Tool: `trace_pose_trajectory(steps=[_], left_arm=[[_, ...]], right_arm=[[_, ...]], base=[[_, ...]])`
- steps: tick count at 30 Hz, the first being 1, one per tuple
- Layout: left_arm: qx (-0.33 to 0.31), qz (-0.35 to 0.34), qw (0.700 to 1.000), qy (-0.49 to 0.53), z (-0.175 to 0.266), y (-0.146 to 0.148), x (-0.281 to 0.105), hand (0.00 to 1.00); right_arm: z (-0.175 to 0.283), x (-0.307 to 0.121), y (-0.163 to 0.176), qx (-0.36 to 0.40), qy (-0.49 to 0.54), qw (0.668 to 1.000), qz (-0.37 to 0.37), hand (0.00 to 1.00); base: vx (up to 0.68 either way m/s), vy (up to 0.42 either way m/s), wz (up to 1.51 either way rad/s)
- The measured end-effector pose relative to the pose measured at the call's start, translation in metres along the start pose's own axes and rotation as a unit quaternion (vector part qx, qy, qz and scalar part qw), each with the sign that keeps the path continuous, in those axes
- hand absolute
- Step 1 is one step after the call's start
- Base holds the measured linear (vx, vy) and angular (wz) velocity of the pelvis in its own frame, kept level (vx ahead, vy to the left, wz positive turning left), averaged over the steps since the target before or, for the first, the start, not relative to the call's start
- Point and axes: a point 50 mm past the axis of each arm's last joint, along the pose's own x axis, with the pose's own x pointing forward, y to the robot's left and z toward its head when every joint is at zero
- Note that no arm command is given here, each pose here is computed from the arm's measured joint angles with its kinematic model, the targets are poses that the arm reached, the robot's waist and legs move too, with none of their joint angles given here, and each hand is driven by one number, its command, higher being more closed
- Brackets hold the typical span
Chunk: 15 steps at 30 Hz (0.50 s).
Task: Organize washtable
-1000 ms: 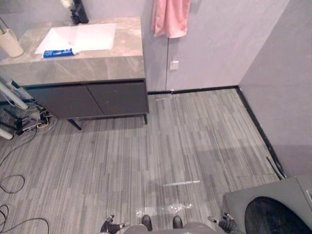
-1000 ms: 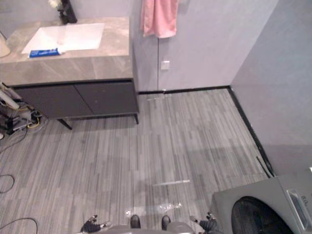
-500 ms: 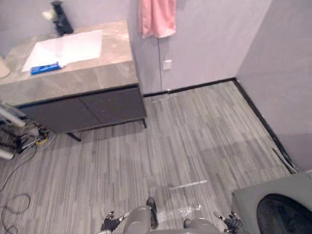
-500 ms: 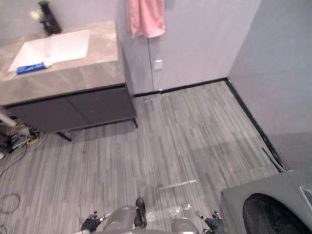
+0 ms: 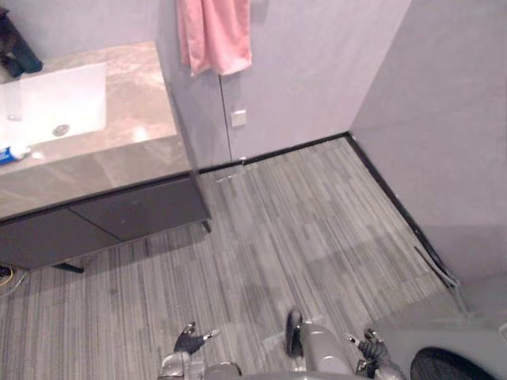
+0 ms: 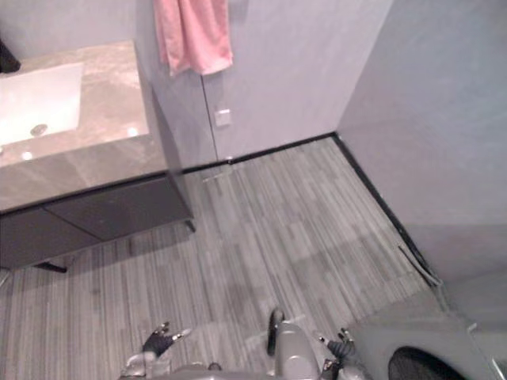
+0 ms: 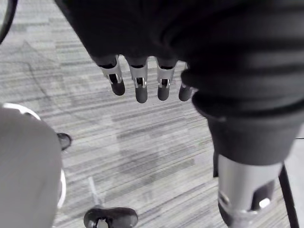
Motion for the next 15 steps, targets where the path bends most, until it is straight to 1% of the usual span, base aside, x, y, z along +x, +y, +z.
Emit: trace_pose_trajectory(steps=[1, 3, 8, 12, 15], left_arm=[[-0.006, -0.01, 1.0, 0.002, -0.001, -0.009, 0.0, 0.0], [-0.008, -0.014, 1.0, -0.002, 0.002, -0.013, 0.0, 0.0], [-0.03, -0.004, 0.999, -0.015, 0.007, -0.01, 0.0, 0.0], [-0.034, -0.002, 0.999, -0.033, 0.014, -0.009, 0.001, 0.0], [-0.034, -0.003, 0.999, -0.038, 0.016, -0.009, 0.001, 0.0]], right_arm=[[0.007, 0.002, -0.006, -0.009, -0.008, 1.0, -0.006, 0.0], [0.009, 0.003, -0.007, -0.01, -0.012, 1.0, -0.007, 0.0], [-0.001, 0.001, -0.012, -0.01, 0.006, 1.0, -0.02, 0.0], [0.009, 0.004, -0.007, -0.009, -0.006, 1.0, -0.017, 0.0], [0.016, 0.006, -0.001, -0.008, -0.014, 1.0, -0.01, 0.0]], base=[[0.44, -0.265, 0.2], [0.33, -0.271, 0.26], [0.3, -0.244, 0.11], [0.24, -0.055, -0.04], [0.32, 0.095, -0.29]])
